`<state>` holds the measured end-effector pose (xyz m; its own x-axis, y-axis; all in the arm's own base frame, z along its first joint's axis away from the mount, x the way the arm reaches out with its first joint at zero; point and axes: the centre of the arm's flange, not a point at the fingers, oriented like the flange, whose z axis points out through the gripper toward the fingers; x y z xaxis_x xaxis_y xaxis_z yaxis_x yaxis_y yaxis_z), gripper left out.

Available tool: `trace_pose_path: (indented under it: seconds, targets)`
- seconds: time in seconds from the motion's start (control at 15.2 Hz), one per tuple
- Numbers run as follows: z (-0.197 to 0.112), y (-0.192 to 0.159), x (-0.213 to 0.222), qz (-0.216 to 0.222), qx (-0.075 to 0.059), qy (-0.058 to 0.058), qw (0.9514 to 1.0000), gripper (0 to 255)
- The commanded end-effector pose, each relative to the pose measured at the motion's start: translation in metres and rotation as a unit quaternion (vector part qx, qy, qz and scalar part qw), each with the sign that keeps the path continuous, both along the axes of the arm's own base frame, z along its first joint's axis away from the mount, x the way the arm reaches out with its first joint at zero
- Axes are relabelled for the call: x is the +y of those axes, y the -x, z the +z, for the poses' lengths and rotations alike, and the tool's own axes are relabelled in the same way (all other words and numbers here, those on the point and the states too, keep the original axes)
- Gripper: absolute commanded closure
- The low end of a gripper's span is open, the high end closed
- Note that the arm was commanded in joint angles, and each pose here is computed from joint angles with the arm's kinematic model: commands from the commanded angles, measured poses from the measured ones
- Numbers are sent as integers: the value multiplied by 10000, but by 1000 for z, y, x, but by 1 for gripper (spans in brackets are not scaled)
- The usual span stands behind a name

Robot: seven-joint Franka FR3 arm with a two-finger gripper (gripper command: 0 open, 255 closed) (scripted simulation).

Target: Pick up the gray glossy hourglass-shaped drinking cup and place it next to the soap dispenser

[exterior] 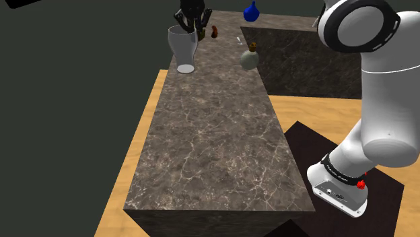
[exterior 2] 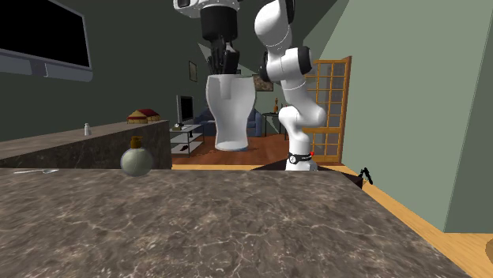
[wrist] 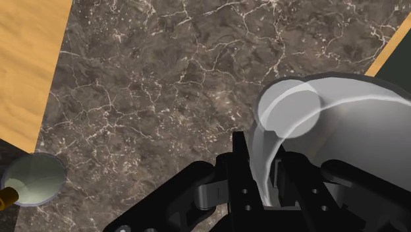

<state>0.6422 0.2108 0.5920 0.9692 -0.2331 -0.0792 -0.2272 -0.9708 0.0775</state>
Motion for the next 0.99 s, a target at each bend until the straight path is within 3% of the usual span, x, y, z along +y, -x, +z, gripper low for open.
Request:
trace_pose_path:
  seconds: [0.0,0.13,0.92]
  targets:
    - [11,0,-1,-3,2,0,10000,255]
    - [18,0,0,-3,2,0,10000,255]
    - [18,22,-157,-2,2,0,10000,255]
